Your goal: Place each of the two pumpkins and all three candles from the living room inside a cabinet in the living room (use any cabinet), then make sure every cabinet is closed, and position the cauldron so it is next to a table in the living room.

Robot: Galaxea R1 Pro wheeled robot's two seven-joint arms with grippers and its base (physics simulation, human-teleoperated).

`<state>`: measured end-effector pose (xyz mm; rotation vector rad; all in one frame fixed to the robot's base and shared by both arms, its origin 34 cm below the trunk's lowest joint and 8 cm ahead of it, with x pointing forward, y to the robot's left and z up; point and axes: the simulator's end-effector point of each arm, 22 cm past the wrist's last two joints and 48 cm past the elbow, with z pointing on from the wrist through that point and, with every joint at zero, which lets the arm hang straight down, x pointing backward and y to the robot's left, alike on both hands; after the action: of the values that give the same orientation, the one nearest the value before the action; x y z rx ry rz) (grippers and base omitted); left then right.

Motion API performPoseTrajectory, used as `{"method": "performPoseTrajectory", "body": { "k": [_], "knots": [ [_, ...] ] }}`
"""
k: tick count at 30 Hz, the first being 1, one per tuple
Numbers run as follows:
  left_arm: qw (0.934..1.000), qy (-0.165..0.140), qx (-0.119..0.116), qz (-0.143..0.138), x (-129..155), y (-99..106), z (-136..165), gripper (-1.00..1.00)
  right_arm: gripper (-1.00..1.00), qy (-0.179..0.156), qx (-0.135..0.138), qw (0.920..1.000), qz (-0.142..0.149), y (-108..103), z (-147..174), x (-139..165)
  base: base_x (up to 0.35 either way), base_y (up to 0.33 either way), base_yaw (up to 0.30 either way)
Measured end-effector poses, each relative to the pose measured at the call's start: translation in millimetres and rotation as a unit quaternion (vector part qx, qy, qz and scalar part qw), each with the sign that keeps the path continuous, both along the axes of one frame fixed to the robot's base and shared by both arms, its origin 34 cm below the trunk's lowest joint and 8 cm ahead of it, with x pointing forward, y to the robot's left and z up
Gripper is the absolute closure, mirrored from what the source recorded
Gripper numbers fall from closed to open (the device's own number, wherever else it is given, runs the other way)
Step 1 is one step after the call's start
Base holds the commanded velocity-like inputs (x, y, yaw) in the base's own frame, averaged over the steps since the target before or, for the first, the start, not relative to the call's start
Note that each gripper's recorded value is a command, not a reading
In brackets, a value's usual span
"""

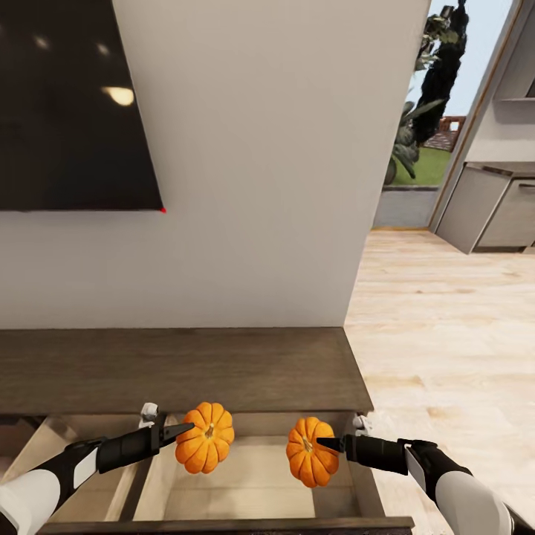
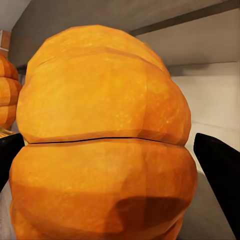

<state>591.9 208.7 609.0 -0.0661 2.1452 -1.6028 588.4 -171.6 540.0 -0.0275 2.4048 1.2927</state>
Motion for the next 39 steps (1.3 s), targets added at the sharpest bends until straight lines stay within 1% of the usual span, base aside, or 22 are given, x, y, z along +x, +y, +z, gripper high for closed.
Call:
{"method": "performPoseTrajectory", "body": {
  "k": [17,39],
  "knots": [
    [1.0,0.004,-0.001,0.0,-0.9,-0.5,-4.1,1.0,1.0,0.005,0.001,1.0,0.0,1.3,-4.2,-2.0,0.0,0.0,0.0],
    [1.0,0.004,0.0,0.0,-8.0,0.0,-48.6,1.0,1.0,0.004,0.001,1.0,0.0,1.1,-48.2,-8.5,0.0,0.0,0.0]
  ]
}}
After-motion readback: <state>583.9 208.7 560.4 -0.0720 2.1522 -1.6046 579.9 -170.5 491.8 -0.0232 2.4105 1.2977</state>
